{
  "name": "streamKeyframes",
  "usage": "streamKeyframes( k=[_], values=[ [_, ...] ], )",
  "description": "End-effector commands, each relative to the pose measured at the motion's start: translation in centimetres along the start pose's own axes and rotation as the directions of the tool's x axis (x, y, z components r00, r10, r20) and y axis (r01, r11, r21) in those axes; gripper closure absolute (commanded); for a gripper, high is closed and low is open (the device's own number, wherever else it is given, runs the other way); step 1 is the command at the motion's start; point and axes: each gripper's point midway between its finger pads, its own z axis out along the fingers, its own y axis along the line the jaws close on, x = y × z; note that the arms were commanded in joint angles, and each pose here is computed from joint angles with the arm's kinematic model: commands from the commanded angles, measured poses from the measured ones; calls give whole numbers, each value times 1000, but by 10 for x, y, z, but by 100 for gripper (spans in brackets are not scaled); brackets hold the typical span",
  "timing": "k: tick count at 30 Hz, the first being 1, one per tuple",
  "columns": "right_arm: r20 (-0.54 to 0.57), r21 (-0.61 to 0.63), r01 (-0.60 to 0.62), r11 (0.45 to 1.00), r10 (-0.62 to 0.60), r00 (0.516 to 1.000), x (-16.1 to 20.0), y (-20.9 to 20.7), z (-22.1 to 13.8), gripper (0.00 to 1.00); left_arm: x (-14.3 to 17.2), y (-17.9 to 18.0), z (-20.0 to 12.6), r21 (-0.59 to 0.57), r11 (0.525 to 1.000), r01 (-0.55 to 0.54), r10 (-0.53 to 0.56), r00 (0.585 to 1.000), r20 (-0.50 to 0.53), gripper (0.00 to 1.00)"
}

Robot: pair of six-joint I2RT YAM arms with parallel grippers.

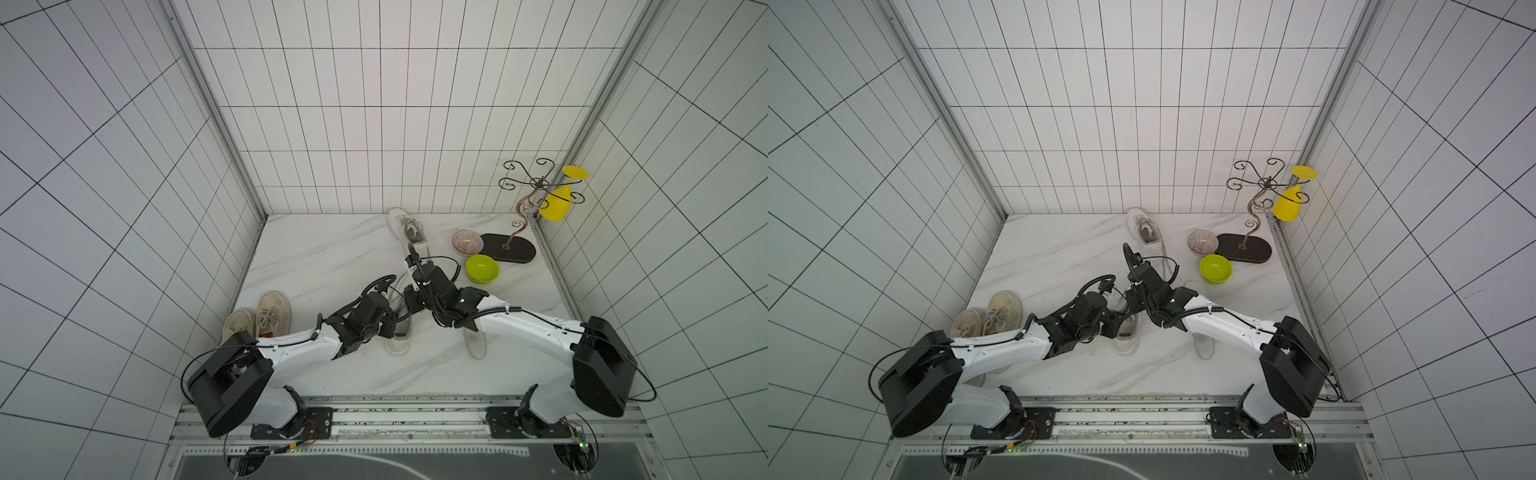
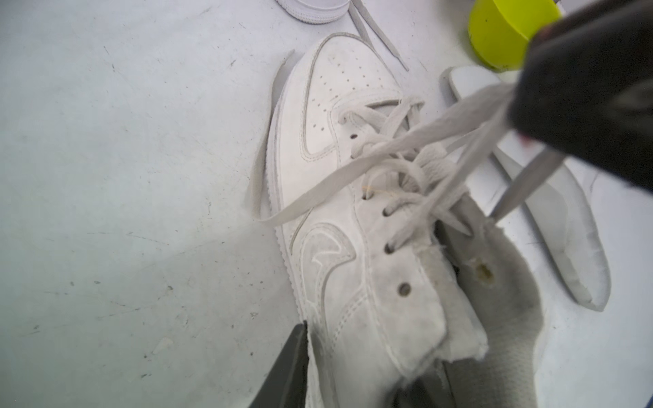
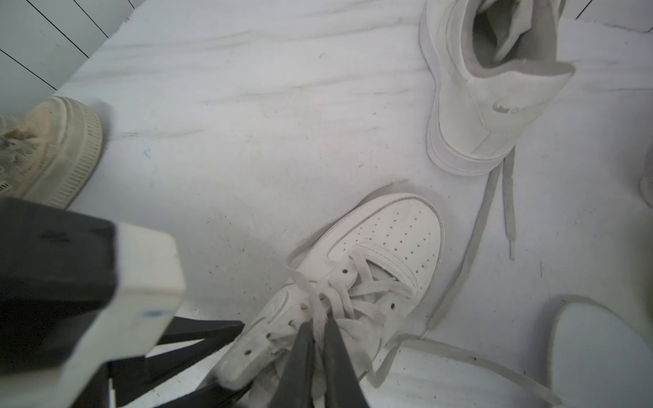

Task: Remove the insole from the shoe
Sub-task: Untie the shoelace on the shoe.

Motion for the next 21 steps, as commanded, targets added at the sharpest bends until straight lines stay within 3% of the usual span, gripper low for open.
streamKeyframes(
  k=[1,6,8,13,15,21],
  values=[
    [77,60,-22,998,18,997,-10,-12,-6,90,5,8,5,-47,999,-13,12,1000,-20,80],
    [57,144,-68,987,61,997,0,-39,-5,89,7,10,2,-47,999,-17,16,1000,-18,90],
    [48,109,-66,992,61,997,1,-40,-6,87,9,9,1,-38,999,-22,21,1000,-18,92],
    [35,-54,-9,999,11,999,8,-12,-15,59,10,6,1,-14,999,-29,28,999,-22,94],
    [19,-90,-5,996,7,1000,14,-5,-16,54,9,3,1,-3,999,-32,32,999,-22,94],
    [-38,-125,4,992,-8,999,36,5,-10,54,7,0,-1,11,999,-32,32,999,-14,94]
  ],
)
